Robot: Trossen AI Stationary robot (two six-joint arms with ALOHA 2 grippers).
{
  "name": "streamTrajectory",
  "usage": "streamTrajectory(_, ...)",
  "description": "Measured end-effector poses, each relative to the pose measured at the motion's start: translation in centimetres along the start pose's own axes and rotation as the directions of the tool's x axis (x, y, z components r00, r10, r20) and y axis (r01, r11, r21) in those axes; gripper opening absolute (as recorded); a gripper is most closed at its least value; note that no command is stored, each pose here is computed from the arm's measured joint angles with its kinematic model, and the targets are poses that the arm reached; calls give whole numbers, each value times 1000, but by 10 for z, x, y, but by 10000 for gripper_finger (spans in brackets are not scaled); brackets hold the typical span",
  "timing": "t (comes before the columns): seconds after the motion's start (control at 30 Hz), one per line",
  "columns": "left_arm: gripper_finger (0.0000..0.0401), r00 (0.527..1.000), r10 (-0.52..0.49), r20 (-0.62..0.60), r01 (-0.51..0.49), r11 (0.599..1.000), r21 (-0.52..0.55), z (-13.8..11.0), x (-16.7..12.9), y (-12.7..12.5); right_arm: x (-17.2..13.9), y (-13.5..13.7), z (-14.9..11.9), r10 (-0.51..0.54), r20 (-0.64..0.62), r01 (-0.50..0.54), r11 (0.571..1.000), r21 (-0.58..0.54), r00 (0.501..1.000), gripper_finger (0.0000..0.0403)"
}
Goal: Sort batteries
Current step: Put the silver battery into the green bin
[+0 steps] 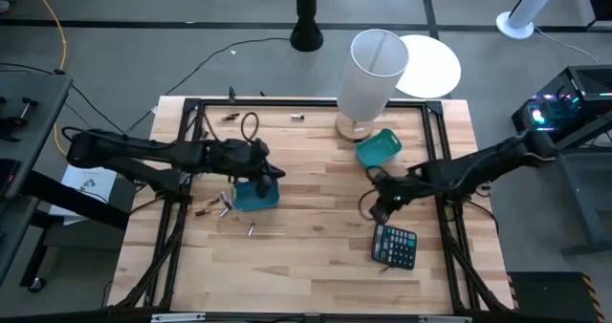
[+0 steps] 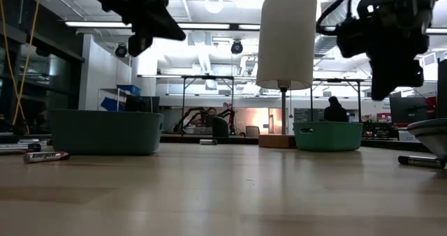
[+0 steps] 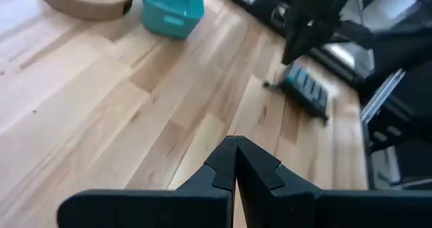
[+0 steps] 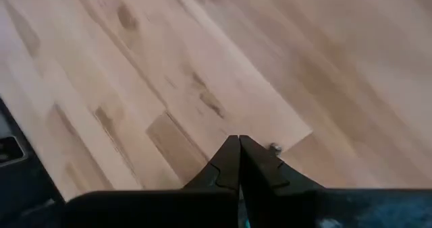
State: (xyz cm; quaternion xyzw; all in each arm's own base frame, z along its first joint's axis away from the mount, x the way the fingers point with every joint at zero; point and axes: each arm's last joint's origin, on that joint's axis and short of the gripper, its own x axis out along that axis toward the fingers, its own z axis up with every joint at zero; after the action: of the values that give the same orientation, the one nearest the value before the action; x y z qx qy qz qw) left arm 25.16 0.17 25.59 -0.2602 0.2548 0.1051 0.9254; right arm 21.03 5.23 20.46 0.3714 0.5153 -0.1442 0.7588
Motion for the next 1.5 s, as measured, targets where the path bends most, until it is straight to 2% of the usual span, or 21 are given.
streamTrajectory(0.1,0,999,4,-32,-4,1000,21,-3,7,2,12,18,0,-14,-137,11,1000,-22,990,0)
streamTrajectory(0.17,0,999,-6,-46,8,999,35,-4,9,2,13,25,-7,-100,-220,92,995,-45,970,0)
streamTrajectory(0.27,0,998,-23,-65,27,997,70,-5,10,1,-6,37,-19,-189,-256,185,982,-43,948,0)
streamTrajectory(0.33,0,997,-32,-68,39,994,99,-5,10,1,-24,45,-30,-188,-270,192,981,-13,944,0)
streamTrajectory(0.4,0,997,-40,-72,49,990,131,-5,10,1,-34,51,-42,-130,-321,149,988,35,938,0)
streamTrajectory(0.5,0,997,-39,-72,52,983,178,-4,10,2,-31,54,-63,-97,-372,152,981,120,923,0)
streamTrajectory(0.57,0,997,-34,-68,46,980,193,-3,10,4,-21,57,-73,-59,-342,127,975,182,938,0)
streamTrajectory(0.67,0,997,-33,-68,45,981,188,-2,10,6,-1,67,-76,66,-261,7,964,267,963,0)
streamTrajectory(0.8,0,994,-63,-89,78,981,180,-2,10,6,21,88,-69,226,-172,-175,947,269,959,0)
streamTrajectory(0.87,0,992,-76,-97,93,980,178,-2,10,6,33,96,-63,244,-154,-205,951,233,957,0)
streamTrajectory(1.07,0,992,-74,-102,89,984,157,-3,10,6,74,96,-51,117,-210,-81,981,176,971,0)
streamTrajectory(1.17,0,992,-74,-102,88,986,143,-3,10,6,81,89,-48,38,-239,5,984,177,970,0)
streamTrajectory(1.3,0,992,-75,-102,87,988,127,-3,10,6,72,75,-53,-104,-291,156,975,159,951,0)
streamTrajectory(1.5,0,994,-62,-93,75,987,145,-2,10,6,32,50,-56,-298,-319,343,935,93,899,0)
